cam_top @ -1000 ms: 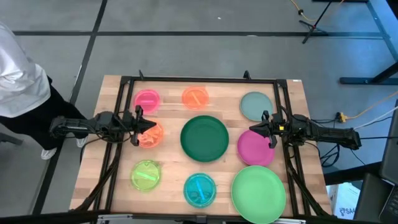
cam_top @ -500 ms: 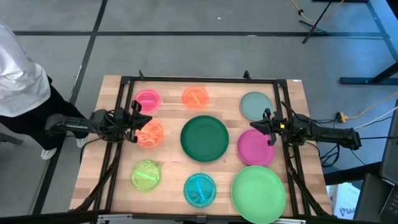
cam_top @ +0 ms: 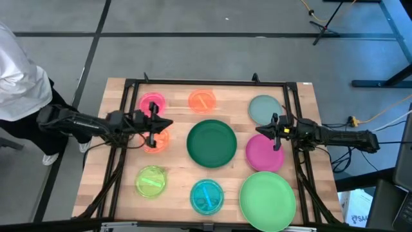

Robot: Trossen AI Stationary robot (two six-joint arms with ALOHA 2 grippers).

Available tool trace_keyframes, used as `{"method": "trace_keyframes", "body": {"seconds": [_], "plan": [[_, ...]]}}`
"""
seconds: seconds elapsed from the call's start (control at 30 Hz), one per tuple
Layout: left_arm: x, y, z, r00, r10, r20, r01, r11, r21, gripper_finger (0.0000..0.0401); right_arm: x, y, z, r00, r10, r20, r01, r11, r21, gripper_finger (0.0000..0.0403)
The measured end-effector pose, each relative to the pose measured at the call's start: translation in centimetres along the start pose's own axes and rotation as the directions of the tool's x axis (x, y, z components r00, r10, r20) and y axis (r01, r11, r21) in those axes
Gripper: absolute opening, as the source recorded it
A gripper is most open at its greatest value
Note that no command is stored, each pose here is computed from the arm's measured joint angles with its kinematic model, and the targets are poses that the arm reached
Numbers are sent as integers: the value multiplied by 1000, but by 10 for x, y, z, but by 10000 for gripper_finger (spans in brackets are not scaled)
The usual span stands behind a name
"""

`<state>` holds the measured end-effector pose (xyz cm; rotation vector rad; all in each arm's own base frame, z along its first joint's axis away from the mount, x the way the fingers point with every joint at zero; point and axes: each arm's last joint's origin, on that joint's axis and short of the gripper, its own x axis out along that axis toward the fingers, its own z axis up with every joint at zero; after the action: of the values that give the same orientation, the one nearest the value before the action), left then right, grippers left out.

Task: Stack plastic plates
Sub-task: Stack the dark green plate on the green plate

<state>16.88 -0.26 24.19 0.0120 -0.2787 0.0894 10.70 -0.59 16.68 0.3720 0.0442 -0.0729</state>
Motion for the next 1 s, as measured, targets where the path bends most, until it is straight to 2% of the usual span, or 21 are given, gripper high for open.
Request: {"method": "trace_keyframes", "body": {"seconds": [0.1, 0.17, 0.27, 0.37, 0.47, 0.6, 0.83, 0.93, 1.0], "plan": [[25, -5, 5, 1000, -7, -20, 8, 997, 81, 6, 5, 7, 6, 999, 11, -50, -12, 1000, -10, 7], [41, -8, 7, 1000, -9, -26, 12, 992, 126, 6, 9, 9, 8, 995, -32, -90, 29, 999, -25, 7], [60, -11, 5, 999, -8, -49, 15, 989, 144, 6, 17, 14, 18, 989, -86, -121, 79, 995, -64, 7], [69, -11, -3, 996, 33, -81, -19, 986, 167, 6, 27, 17, 26, 980, -117, -159, 98, 987, -125, 7], [69, -9, -7, 988, 118, -100, -99, 979, 179, 6, 42, 20, 32, 964, -169, -204, 125, 969, -212, 7], [64, -9, -5, 978, 183, -98, -161, 966, 200, 6, 65, 26, 44, 948, -206, -243, 142, 956, -258, 7], [51, -14, 25, 981, 192, 16, -188, 938, 291, 6, 101, 31, 48, 916, -234, -327, 136, 946, -294, 7], [47, -16, 32, 983, 181, 40, -184, 931, 315, 6, 113, 30, 48, 899, -287, -330, 184, 932, -311, 7], [47, -16, 31, 983, 181, 32, -181, 927, 328, 6, 119, 30, 46, 889, -310, -338, 221, 935, -276, 8]]}}
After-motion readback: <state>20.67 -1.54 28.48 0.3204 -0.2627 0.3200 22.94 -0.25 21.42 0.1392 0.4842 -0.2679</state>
